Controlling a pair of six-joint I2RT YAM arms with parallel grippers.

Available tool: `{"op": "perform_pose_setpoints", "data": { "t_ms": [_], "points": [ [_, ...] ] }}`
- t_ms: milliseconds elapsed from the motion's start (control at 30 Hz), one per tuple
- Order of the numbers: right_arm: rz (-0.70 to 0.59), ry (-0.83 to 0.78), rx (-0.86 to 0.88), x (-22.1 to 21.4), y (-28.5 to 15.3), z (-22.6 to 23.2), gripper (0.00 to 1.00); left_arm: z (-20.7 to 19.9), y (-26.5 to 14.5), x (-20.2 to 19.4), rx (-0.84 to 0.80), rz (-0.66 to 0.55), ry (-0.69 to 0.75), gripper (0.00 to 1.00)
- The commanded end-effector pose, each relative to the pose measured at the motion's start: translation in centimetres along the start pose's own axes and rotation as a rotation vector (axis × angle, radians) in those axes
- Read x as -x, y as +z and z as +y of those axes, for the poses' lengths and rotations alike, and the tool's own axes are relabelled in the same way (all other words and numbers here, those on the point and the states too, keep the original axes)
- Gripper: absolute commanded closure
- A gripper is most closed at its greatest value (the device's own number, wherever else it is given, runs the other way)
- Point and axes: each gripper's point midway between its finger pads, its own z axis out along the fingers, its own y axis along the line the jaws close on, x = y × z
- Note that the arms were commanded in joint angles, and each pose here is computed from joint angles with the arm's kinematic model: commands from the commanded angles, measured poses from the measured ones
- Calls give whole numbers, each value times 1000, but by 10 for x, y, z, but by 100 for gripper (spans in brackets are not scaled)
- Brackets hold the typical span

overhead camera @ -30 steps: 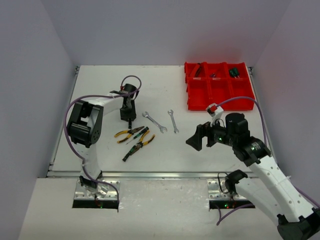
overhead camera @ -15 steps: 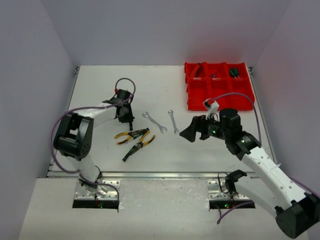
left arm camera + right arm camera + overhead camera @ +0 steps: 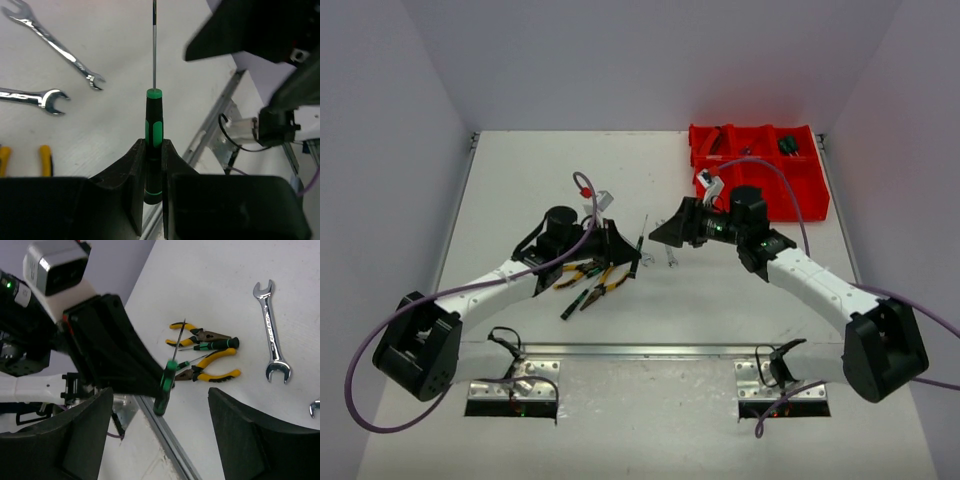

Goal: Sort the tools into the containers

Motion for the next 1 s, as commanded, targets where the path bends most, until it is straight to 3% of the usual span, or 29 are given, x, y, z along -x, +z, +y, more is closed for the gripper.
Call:
{"op": "perform_pose_setpoints", "data": {
  "t_ms": [0, 167, 233, 300, 367, 400, 467, 533, 567, 633, 700, 867, 967],
  "points": [
    [-28, -45, 82, 11, 15, 25, 30, -66, -4, 17, -251, -71, 105, 100],
    [-31, -59, 26, 6, 16, 17, 48, -78, -4, 15, -297, -83, 123, 100],
    [-22, -56, 37, 2, 14, 18, 66, -77, -3, 18, -288, -96, 124, 100],
    [-15, -47, 65, -2, 14, 21, 73, -76, -2, 22, -278, -109, 124, 100],
    [-2, -27, 123, -6, 12, 31, 96, -75, -1, 26, -266, -127, 126, 99],
    [7, -17, 133, -9, 13, 31, 100, -74, 0, 28, -256, -134, 123, 94],
    [11, 0, 167, -11, 12, 37, 100, -70, 2, 33, -225, -158, 120, 78],
    [1, 2, 126, -9, 13, 30, 100, -62, 3, 41, -178, -192, 110, 56],
    [-2, -1, 126, -8, 14, 30, 100, -61, 3, 39, -170, -185, 104, 38],
    [-26, -32, -39, -1, 13, 1, 100, -44, 3, 44, -53, -193, 83, 2],
    [-65, -80, -156, 23, 9, -15, 100, -31, -1, 46, 44, -198, 76, 0],
    [-102, -96, -588, 71, -25, -110, 100, 45, -54, 54, 596, -262, -11, 0],
    [-198, -36, -783, 107, -57, -163, 100, 51, -84, 54, 705, -278, 1, 0]
  ]
}}
